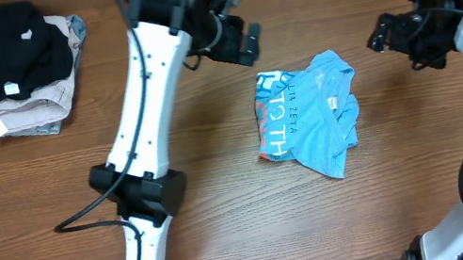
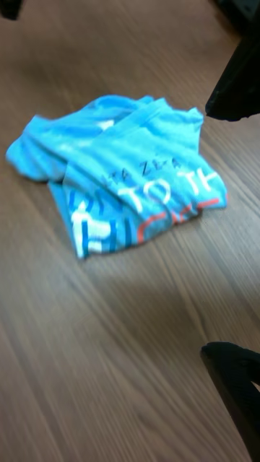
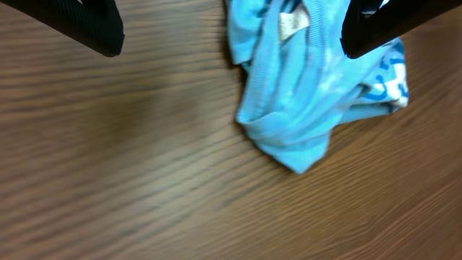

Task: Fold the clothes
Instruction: 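Grasp the folded shirt with the left gripper and lift it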

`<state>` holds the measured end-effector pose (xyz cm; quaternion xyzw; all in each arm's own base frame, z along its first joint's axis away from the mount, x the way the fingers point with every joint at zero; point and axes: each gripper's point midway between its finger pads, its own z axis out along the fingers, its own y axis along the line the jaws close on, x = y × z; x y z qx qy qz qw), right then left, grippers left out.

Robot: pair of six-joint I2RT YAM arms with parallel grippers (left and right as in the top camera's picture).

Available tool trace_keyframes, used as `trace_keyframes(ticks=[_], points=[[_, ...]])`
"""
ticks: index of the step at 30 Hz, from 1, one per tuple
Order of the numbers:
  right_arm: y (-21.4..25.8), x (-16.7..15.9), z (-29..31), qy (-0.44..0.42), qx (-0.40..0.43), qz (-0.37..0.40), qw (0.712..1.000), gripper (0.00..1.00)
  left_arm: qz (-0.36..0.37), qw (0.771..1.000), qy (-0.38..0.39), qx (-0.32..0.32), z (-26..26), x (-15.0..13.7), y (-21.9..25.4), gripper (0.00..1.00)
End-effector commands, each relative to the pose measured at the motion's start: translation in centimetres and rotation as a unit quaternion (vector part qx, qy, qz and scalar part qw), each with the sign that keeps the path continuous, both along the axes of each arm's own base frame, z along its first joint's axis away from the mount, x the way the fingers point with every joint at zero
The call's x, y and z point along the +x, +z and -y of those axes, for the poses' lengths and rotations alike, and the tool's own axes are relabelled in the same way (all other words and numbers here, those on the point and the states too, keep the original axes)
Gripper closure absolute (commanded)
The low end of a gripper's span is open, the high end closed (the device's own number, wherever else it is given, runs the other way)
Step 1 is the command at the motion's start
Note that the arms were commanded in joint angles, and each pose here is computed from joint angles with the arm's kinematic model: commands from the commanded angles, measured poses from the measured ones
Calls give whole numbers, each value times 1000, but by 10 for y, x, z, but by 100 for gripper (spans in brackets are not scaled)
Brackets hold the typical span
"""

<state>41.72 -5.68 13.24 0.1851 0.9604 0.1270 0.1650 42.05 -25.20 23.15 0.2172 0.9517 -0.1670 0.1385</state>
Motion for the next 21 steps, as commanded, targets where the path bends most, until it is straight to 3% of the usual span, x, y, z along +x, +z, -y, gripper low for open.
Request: trace_keyframes(ticks=[1,12,21], points=[[6,-1,15,-28,6,7,1000,0,-30,999,-29,18,17,-3,-35,0],[6,-9,34,-52,15,0,999,0,-98,986,-122,52,83,-29,-136,0],[5,-10,34,-52,15,-1,999,0,-103,974,-188,69,112,-64,-147,0]])
